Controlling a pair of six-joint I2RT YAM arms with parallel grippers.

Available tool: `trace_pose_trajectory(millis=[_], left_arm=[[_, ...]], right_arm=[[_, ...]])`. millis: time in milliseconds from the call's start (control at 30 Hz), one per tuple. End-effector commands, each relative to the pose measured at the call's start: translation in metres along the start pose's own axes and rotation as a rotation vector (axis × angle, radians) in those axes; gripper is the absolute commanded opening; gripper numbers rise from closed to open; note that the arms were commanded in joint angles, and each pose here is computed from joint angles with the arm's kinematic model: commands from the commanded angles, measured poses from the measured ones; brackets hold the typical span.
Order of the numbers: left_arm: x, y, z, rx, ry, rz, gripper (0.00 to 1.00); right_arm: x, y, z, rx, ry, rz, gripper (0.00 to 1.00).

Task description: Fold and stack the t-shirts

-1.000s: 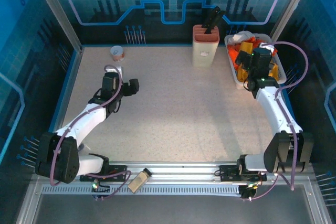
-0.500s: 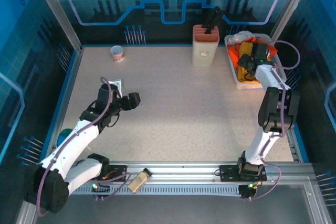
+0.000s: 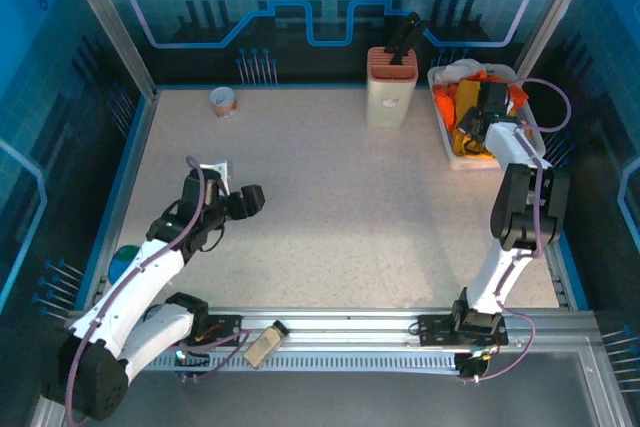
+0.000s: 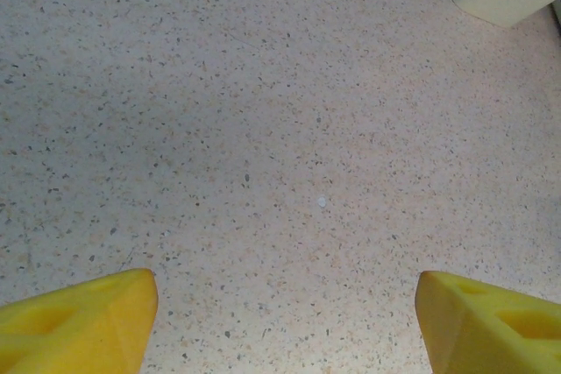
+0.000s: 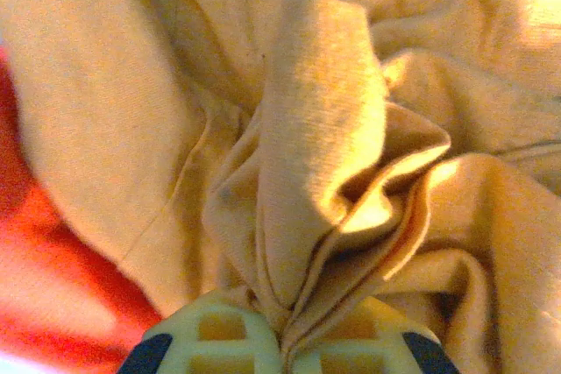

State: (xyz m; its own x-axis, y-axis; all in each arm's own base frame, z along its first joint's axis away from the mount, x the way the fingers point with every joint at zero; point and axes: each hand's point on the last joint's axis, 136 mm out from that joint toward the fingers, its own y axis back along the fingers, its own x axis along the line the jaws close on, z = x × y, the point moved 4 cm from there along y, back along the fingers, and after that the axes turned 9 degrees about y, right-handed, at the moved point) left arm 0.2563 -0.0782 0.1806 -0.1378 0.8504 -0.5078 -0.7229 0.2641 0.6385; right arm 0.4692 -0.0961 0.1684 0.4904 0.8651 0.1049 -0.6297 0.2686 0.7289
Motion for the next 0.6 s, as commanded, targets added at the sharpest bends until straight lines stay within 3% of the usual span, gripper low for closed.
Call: trace_pose_trajectory(millis=[0,200,400,567], left_arm=[[-0.005,-0.004,-0.005,0.034,0.025,-0.03,0.78],[-0.017,-0.009,0.003,0.043,0.059,-0.074,0.76],[-0.033,-0.014,0.017,0.072,0.061,-0.098,0.76],[-0.045,-0.016,0.033,0.085,0.05,-0.112,0.78]], right_arm=[[0.011,0.058,0.034,-0.157,0.009,0.064,0.0],[0.026,0.14,0.037,-0.31,0.114,0.114,0.0],[0.052,0.212,0.014,-0.395,0.301,0.179,0.0],[0.102,0.268,-0.043,-0.41,0.519,0.437,0.0]])
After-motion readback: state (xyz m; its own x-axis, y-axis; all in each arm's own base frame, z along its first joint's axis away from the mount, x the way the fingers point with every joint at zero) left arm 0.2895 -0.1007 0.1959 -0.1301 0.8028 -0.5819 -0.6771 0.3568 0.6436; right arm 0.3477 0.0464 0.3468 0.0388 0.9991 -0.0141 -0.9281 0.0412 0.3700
